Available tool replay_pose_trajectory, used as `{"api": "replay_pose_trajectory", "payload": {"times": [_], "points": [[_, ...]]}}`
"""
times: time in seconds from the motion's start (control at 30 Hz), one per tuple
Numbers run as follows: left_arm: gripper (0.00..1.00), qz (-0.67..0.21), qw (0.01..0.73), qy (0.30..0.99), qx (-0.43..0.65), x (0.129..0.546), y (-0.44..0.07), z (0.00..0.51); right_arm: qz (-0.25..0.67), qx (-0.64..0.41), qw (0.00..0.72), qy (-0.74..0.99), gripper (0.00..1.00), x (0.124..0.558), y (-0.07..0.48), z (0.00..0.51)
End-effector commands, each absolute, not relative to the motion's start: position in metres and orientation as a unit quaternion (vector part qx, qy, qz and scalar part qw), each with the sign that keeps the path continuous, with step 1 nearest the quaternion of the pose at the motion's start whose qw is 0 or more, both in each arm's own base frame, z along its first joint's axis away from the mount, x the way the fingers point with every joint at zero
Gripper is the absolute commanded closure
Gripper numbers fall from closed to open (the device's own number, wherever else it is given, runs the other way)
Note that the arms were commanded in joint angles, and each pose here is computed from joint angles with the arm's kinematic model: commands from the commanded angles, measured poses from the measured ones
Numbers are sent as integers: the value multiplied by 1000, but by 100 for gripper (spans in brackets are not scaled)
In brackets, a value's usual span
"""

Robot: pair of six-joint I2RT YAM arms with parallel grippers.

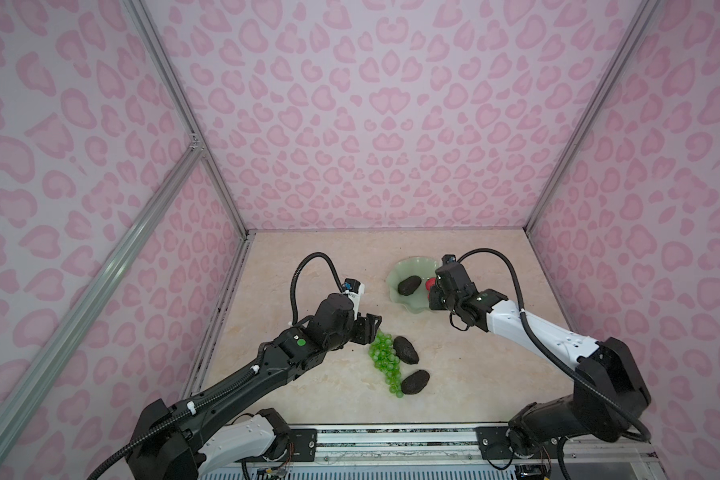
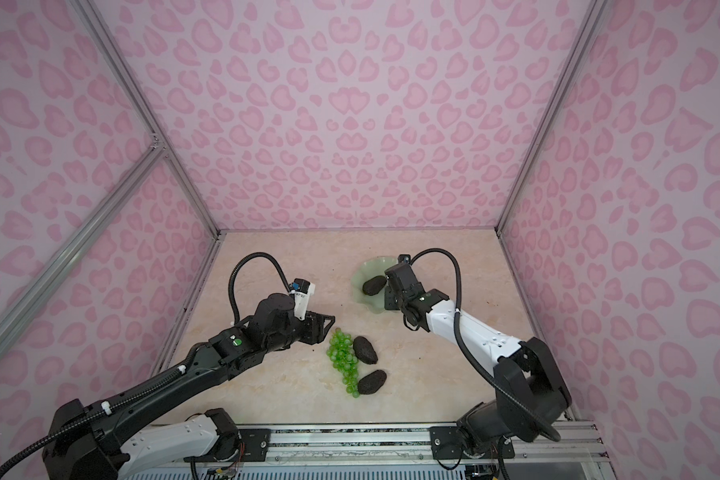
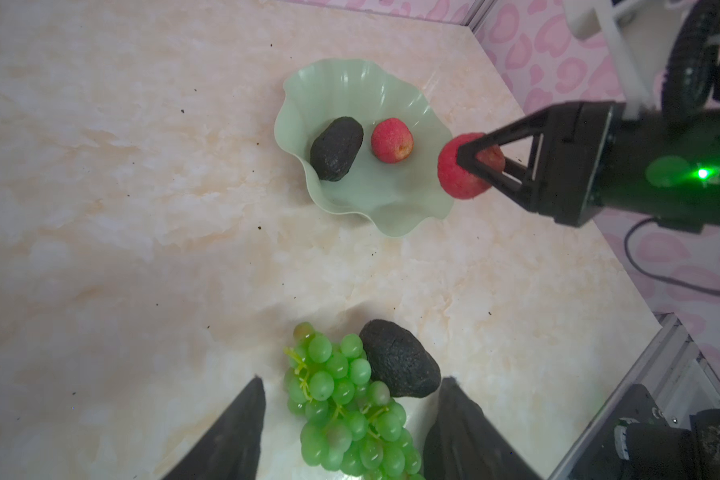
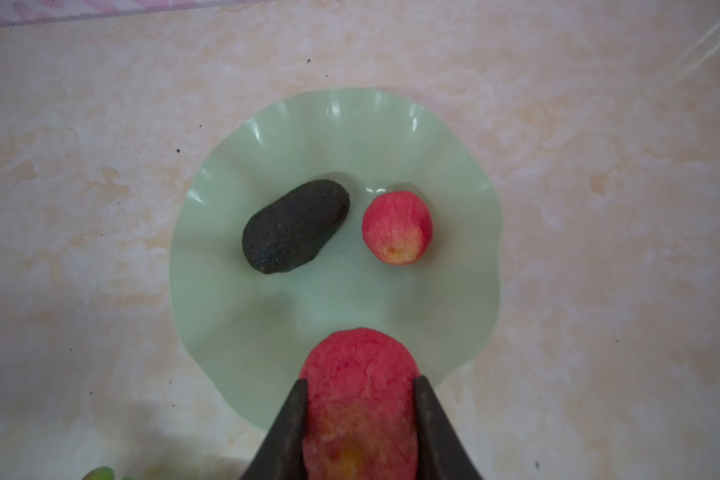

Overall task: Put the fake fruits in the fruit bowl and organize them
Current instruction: 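Release the apple into the bowl with the right gripper, then grasp the second dark avocado beside the grapes with the right gripper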

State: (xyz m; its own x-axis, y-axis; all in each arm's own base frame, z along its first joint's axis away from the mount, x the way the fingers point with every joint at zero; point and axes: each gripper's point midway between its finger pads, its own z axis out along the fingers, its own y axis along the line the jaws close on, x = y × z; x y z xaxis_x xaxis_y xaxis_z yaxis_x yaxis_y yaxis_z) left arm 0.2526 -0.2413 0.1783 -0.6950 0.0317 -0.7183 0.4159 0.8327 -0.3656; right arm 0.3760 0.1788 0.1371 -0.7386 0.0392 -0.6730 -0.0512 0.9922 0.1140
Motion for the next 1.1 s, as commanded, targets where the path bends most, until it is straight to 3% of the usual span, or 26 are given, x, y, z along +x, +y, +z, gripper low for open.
{"api": "replay_pose_trajectory", "payload": {"times": [0.0,0.13,0.3,0.37,0.5,0.63,0.83,1.07], "points": [[33,-271,373,877,135,249,-244,177,71,-38,342,936,72,390,196,119],[33,-267,376,876,144,247,-243,176,69,-37,320,944,68,404,203,95],[33,-260,387,873,145,248,-239,181,74,-40,310,947,43,409,208,87],[33,-258,390,872,146,248,-238,182,75,-38,322,943,38,410,207,99],[32,-253,400,869,147,249,-235,186,82,-40,344,935,37,394,203,131],[32,-248,411,865,144,248,-230,189,99,-83,351,927,37,342,217,149],[27,-242,433,858,133,247,-219,198,146,-107,315,932,34,259,241,119],[20,-239,452,851,122,245,-209,207,148,-100,281,943,34,232,262,73]]}}
